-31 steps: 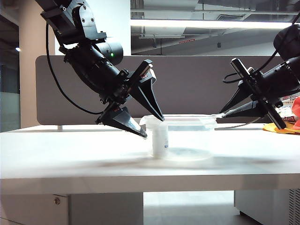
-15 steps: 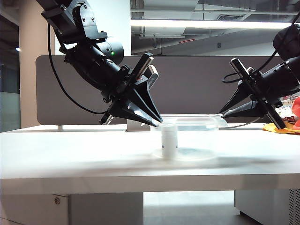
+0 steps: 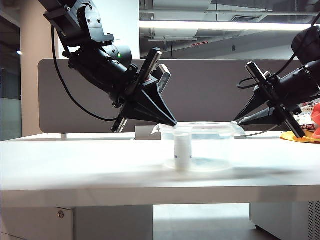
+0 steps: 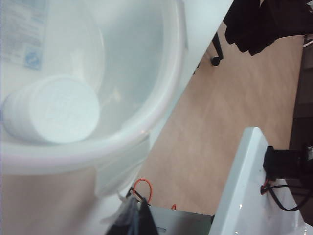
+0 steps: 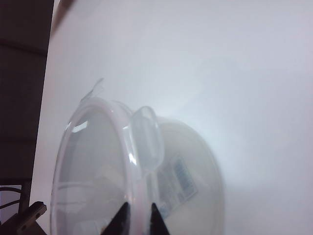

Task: Remove the lid of the round box, pick up the small white medicine bottle inside, and place it on the table.

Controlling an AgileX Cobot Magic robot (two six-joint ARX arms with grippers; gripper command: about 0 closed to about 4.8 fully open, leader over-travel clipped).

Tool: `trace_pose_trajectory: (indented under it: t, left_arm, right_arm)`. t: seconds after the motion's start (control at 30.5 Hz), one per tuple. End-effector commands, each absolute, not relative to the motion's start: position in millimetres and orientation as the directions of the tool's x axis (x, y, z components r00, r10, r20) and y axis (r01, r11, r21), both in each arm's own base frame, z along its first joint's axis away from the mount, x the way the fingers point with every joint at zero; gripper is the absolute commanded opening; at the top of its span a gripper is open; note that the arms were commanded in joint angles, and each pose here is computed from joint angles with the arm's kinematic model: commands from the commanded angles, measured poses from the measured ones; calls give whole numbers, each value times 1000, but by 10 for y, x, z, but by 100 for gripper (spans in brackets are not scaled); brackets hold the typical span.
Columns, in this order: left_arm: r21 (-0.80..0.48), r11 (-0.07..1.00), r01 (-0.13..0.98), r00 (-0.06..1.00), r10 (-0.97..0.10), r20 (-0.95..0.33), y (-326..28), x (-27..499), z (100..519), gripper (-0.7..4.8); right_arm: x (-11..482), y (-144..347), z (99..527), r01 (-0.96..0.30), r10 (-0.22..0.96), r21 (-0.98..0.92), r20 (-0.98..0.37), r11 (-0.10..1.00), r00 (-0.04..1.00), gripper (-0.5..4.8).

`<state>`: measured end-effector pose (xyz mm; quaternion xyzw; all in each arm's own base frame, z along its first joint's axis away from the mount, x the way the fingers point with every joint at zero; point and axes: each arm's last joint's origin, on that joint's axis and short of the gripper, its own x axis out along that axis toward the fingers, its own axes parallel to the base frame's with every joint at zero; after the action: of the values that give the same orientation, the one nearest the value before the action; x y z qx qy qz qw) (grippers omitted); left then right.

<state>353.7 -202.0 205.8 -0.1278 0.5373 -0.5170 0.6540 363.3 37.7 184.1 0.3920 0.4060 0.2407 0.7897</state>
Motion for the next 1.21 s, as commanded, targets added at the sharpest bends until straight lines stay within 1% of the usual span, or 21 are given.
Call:
trace_pose_trajectory:
  t: [0.03, 0.07, 0.1, 0.16, 0.2, 0.23, 0.26, 0.33, 0.39, 0.43, 0.46, 0.59, 0.62, 0.72, 0.85, 0.95, 1.05, 1.11, 1.15, 1.18, 1.21]
  left_arm:
    - [-750, 404, 523, -144, -826, -545, -2011, 3509, 2089, 59]
    - [-757, 401, 516, -152, -827, -542, -2006, 3503, 2088, 83]
    - [-761, 402, 508, -157, -826, -541, -1996, 3498, 2093, 96]
    - [-765, 409, 498, -162, -822, -545, -1970, 3488, 2129, 100]
    - [-763, 410, 500, -160, -822, -547, -1969, 3485, 2160, 116]
    - [-756, 403, 516, -148, -828, -542, -1967, 3486, 2256, 160]
    - [-747, 398, 533, -134, -832, -538, -1967, 3487, 2340, 171]
    - [-718, 403, 567, -96, -833, -544, -1968, 3499, 2487, 184]
    - [-658, 447, 606, -24, -817, -576, -1965, 3523, 2645, 185]
    - [-627, 472, 620, 14, -806, -592, -1965, 3541, 2715, 188]
    - [-606, 490, 627, 40, -797, -603, -1963, 3552, 2771, 196]
    - [-541, 548, 638, 118, -764, -635, -1956, 3595, 2912, 271]
    - [-520, 566, 639, 140, -751, -645, -1954, 3605, 2931, 301]
    - [-445, 639, 627, 220, -693, -686, -1941, 3636, 2931, 351]
    - [-374, 712, 594, 288, -622, -728, -1895, 3676, 2905, 351]
    - [-374, 720, 584, 294, -618, -729, -1868, 3726, 2862, 351]
    - [-387, 721, 574, 278, -616, -737, -1873, 3790, 2747, 352]
    - [-408, 712, 572, 255, -627, -736, -1880, 3829, 2666, 379]
    - [-420, 706, 570, 242, -633, -736, -1890, 3843, 2626, 388]
    - [-430, 700, 570, 230, -639, -734, -1898, 3863, 2580, 406]
    - [-438, 696, 569, 222, -643, -733, -1906, 3875, 2548, 407]
  right_arm:
    - [3659, 264, 1905, -90, 695, 817, -419, 569, 585, 53]
    - [3664, 225, 1911, -92, 692, 819, -413, 567, 592, 53]
    - [3669, 187, 1916, -91, 688, 819, -408, 566, 600, 53]
    - [3672, 131, 1916, -83, 679, 820, -408, 567, 610, 54]
    - [3672, 118, 1915, -81, 676, 819, -409, 568, 613, 55]
    - [3676, 105, 1915, -81, 674, 818, -407, 569, 617, 74]
    - [3682, 105, 1919, -89, 674, 818, -401, 569, 620, 101]
    - [3694, 112, 1941, -109, 677, 819, -383, 564, 629, 167]
    - [3704, 158, 1962, -133, 687, 820, -365, 557, 628, 219]
    - [3708, 170, 1970, -142, 692, 821, -358, 553, 628, 223]
    - [3712, 188, 1976, -148, 692, 820, -352, 552, 630, 223]
    - [3722, 265, 1989, -159, 690, 816, -347, 556, 635, 221]
    - [3723, 289, 1989, -156, 682, 811, -351, 564, 641, 220]
    - [3735, 329, 1974, -157, 676, 806, -353, 571, 647, 220]
    - [3767, 338, 1927, -140, 678, 814, -360, 564, 640, 209]
    - [3781, 350, 1899, -127, 689, 827, -360, 548, 629, 209]
    - [3782, 359, 1928, -167, 718, 834, -331, 526, 612, 206]
    - [3786, 365, 1953, -201, 738, 837, -306, 510, 601, 169]
    - [3782, 367, 1969, -213, 747, 838, -297, 503, 595, 129]
    - [3780, 367, 1979, -216, 748, 838, -294, 502, 595, 101]
    - [3777, 368, 1990, -222, 751, 838, -290, 499, 593, 85]
